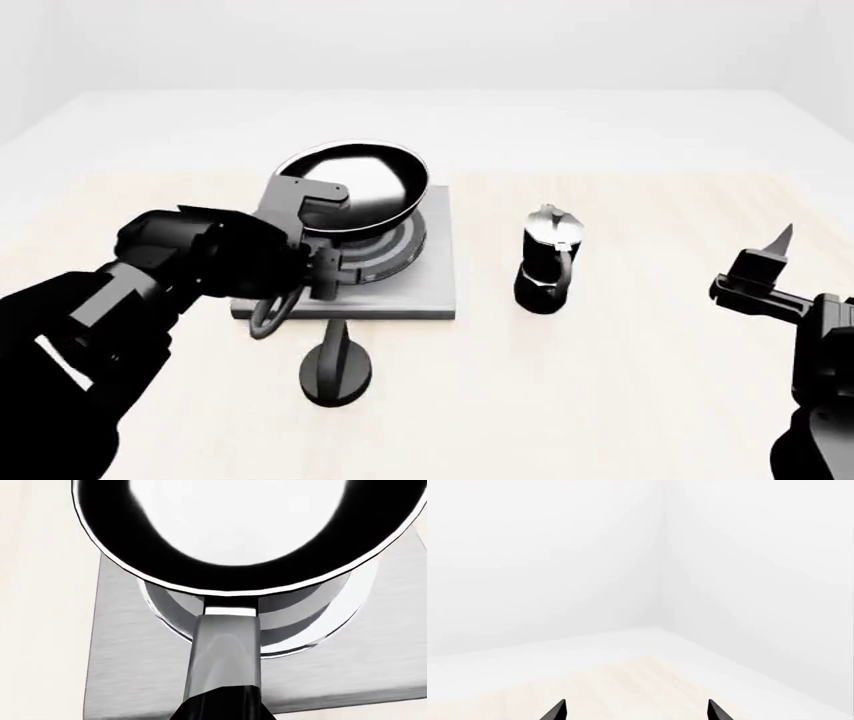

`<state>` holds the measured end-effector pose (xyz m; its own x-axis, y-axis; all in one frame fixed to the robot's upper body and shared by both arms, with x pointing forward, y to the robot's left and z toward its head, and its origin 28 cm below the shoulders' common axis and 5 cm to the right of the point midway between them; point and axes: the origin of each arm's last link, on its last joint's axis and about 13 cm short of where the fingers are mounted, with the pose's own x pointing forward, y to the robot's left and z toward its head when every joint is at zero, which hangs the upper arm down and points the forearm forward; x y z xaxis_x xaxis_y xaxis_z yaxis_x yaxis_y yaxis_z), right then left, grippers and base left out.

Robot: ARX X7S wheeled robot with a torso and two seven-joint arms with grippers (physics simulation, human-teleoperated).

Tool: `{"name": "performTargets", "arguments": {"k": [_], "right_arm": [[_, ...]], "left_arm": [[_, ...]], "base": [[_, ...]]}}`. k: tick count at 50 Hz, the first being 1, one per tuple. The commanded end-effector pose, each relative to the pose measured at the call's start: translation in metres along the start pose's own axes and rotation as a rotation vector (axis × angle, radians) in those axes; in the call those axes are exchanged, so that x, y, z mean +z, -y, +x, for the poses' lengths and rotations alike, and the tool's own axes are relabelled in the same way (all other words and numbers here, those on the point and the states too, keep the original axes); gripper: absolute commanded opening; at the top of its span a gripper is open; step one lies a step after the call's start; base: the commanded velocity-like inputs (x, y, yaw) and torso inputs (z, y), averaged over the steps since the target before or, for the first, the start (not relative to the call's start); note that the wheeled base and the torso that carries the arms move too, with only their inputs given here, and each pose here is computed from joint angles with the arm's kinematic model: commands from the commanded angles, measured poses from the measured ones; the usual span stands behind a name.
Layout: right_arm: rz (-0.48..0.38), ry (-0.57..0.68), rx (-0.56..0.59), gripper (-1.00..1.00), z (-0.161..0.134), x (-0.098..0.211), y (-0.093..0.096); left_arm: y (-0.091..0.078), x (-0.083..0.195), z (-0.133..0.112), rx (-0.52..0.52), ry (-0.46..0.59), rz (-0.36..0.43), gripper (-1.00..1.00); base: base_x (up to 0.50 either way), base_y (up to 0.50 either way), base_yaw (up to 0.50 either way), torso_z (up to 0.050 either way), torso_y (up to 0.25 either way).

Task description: Turn on the stove and put the frying pan on it.

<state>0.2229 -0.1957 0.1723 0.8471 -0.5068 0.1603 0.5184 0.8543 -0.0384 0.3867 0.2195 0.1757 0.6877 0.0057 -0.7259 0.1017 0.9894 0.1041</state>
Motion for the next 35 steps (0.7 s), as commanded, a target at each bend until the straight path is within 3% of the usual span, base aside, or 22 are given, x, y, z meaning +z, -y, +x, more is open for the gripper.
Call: {"name": "performTargets", "arguments": {"k": [1, 35], "right_arm": [[0.020, -0.012, 0.005, 1.00, 0.001, -0.003, 0.002], [0.025, -0.009, 0.001, 1.00, 0.000, -0.003, 0.003]], "left_arm": [[0.003, 0.010, 0.001, 0.055, 0.020, 0.018, -1.00], [0.010, 0.001, 0.012, -0.037, -0.043, 0.090, -1.00]], "base": [[0.00, 0.00, 0.00, 0.000, 0.000], [0.00, 0.00, 0.00, 0.000, 0.001]]}}
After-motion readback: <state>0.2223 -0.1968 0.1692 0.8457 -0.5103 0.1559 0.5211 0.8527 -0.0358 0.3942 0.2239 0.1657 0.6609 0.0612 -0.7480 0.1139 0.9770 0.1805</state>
